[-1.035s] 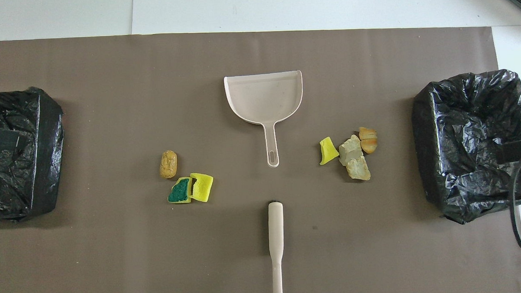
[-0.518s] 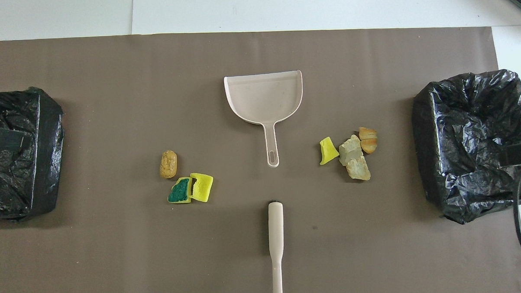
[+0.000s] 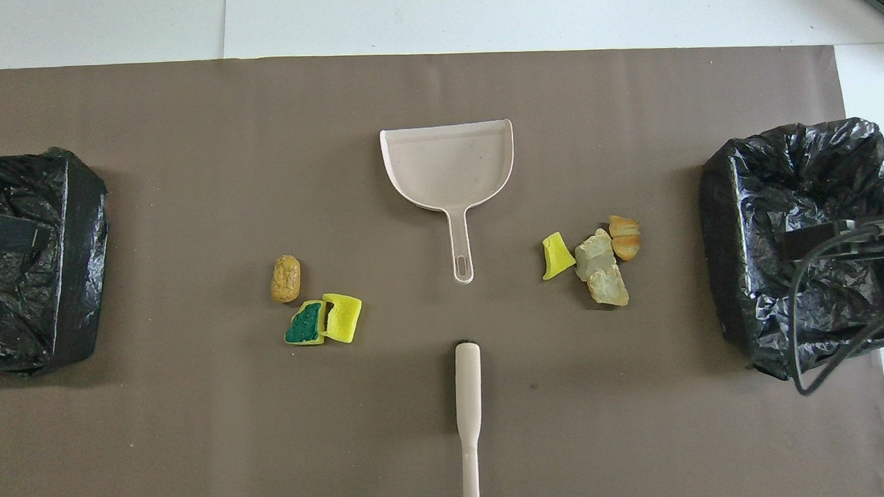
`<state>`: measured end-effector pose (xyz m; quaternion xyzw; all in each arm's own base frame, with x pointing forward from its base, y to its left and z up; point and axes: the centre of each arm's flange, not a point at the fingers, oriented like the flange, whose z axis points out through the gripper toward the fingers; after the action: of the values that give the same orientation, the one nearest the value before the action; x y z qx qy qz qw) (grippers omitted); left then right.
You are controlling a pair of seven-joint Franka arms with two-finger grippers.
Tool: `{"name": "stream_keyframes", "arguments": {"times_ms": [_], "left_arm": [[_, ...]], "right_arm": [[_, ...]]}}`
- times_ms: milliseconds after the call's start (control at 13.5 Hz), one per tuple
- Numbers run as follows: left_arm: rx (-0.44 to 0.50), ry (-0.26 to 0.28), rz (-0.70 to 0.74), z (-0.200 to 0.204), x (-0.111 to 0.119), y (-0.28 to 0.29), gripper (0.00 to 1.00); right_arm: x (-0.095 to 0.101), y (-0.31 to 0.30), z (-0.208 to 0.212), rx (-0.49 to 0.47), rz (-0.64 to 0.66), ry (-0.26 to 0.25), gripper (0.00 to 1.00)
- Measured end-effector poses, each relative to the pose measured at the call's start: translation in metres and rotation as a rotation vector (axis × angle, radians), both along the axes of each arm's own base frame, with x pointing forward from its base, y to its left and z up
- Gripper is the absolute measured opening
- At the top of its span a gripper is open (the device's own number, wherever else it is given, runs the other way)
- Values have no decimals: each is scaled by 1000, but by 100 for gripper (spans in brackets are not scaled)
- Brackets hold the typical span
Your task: Sweep and dump trash in bin
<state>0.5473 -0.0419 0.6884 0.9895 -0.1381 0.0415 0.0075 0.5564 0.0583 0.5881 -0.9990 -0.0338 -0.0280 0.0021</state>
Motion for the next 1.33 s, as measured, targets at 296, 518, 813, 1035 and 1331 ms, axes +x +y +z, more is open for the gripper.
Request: {"name": "stream_keyframes", "arguments": {"times_ms": [296, 518, 813, 1035, 1331], "left_arm": [[-1, 8, -13, -21, 17, -12, 100], [-5, 25, 1, -55, 28, -44, 100], [-2, 62, 22, -114, 20, -101, 100], [6, 87, 12, -134, -4, -117, 100], [17, 112, 8, -153, -67, -158, 100]], "right_arm": [[52, 71, -86, 9, 72, -60, 100], [71, 136, -144, 33, 79, -116, 100], [65, 182, -181, 75, 59, -74, 100], [59, 203, -200, 92, 46, -34, 100], [61, 204, -232, 103, 23, 19, 100]]}}
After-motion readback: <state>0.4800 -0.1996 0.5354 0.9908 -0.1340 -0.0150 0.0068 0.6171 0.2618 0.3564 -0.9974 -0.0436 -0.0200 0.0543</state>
